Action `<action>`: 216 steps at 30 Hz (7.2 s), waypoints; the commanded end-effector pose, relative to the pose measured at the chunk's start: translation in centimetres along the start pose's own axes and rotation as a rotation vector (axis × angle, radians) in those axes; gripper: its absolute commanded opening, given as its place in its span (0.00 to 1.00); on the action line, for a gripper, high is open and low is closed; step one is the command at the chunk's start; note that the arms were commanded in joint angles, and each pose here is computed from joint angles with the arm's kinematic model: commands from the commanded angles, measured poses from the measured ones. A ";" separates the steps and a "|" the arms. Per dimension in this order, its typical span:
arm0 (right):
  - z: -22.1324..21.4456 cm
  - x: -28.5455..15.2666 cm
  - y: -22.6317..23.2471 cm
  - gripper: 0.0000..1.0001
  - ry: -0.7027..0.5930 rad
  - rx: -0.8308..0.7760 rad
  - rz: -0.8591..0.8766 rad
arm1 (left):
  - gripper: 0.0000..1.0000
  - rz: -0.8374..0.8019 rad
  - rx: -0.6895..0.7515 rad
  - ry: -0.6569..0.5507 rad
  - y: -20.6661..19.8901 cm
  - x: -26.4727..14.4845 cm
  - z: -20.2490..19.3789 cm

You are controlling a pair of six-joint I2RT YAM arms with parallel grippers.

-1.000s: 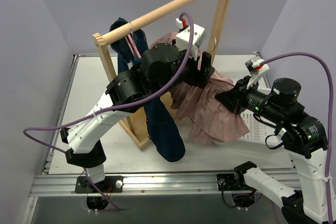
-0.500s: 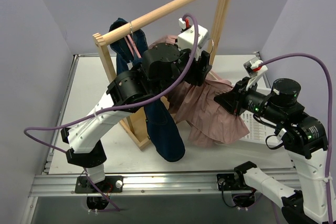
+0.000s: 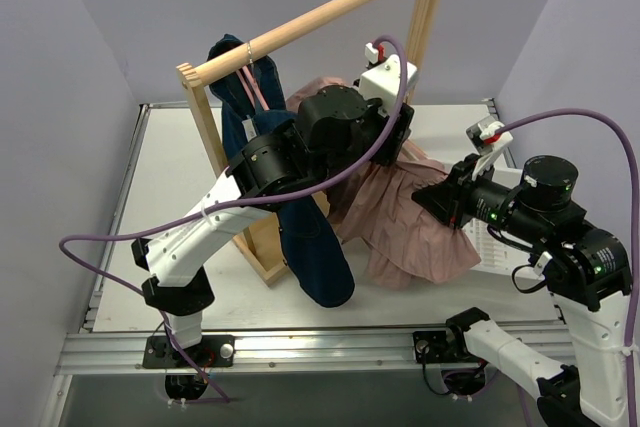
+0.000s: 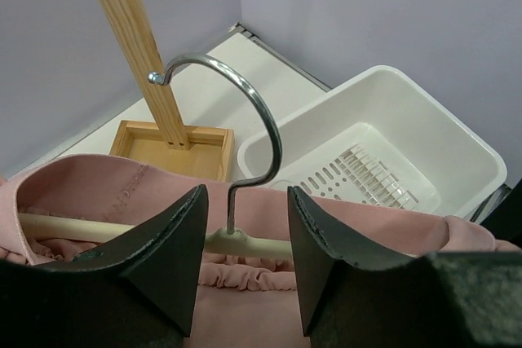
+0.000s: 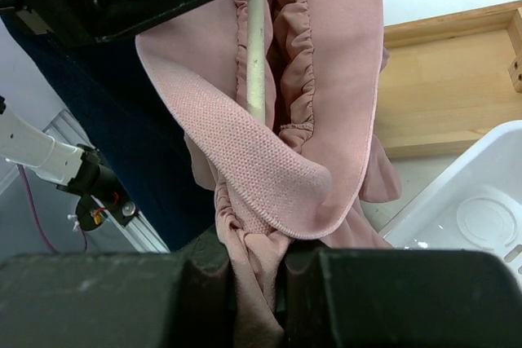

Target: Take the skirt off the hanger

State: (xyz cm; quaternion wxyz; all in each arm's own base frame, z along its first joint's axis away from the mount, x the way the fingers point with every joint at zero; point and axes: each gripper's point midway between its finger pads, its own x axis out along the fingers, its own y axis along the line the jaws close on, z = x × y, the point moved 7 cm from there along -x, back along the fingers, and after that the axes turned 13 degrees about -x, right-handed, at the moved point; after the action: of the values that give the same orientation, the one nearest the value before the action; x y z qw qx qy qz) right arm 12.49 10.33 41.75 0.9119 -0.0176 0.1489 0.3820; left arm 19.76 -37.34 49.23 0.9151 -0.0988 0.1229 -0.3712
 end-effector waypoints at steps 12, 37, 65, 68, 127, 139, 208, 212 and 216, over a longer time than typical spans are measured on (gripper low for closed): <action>3.2 -1.6 -0.5 0.20 -0.101 -0.050 -0.094 | 0.02 0.010 0.030 -0.108 -0.1 -0.7 2.8; 7.3 -5.0 0.7 1.00 -0.355 0.305 -0.204 | 0.02 0.065 0.073 -0.197 0.6 -1.5 4.9; 8.2 -1.4 -0.1 0.43 -0.168 0.219 -0.133 | 0.02 0.075 0.081 -0.177 0.7 -1.1 4.4; 7.9 -1.8 0.1 0.45 -0.161 0.214 -0.125 | 0.02 0.079 0.085 -0.179 0.7 -0.9 4.4; 8.0 -0.2 -0.5 0.01 -0.101 0.205 -0.117 | 0.02 0.085 0.081 -0.172 0.7 -0.9 4.2; 6.7 -2.9 0.9 0.00 -0.087 0.191 -0.094 | 0.02 0.171 0.128 -0.227 1.4 0.2 4.4; 1.4 0.5 -0.7 0.00 -0.197 0.378 -0.075 | 0.02 -0.261 -0.251 -0.142 -2.9 -7.9 5.6; 2.2 1.9 -1.5 0.00 -0.204 0.385 -0.068 | 0.02 -0.296 -0.258 -0.122 -3.3 -8.2 5.4; 3.2 4.0 -2.4 0.00 -0.241 0.414 -0.037 | 0.02 -0.343 -0.251 -0.097 -3.8 -8.0 4.8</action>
State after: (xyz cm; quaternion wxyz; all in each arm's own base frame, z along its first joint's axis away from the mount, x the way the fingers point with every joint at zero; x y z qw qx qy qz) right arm 15.93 11.06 41.56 0.9188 0.1939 0.1679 0.2999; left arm 14.22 -35.29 53.14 0.8502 -0.2118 0.1417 -0.4608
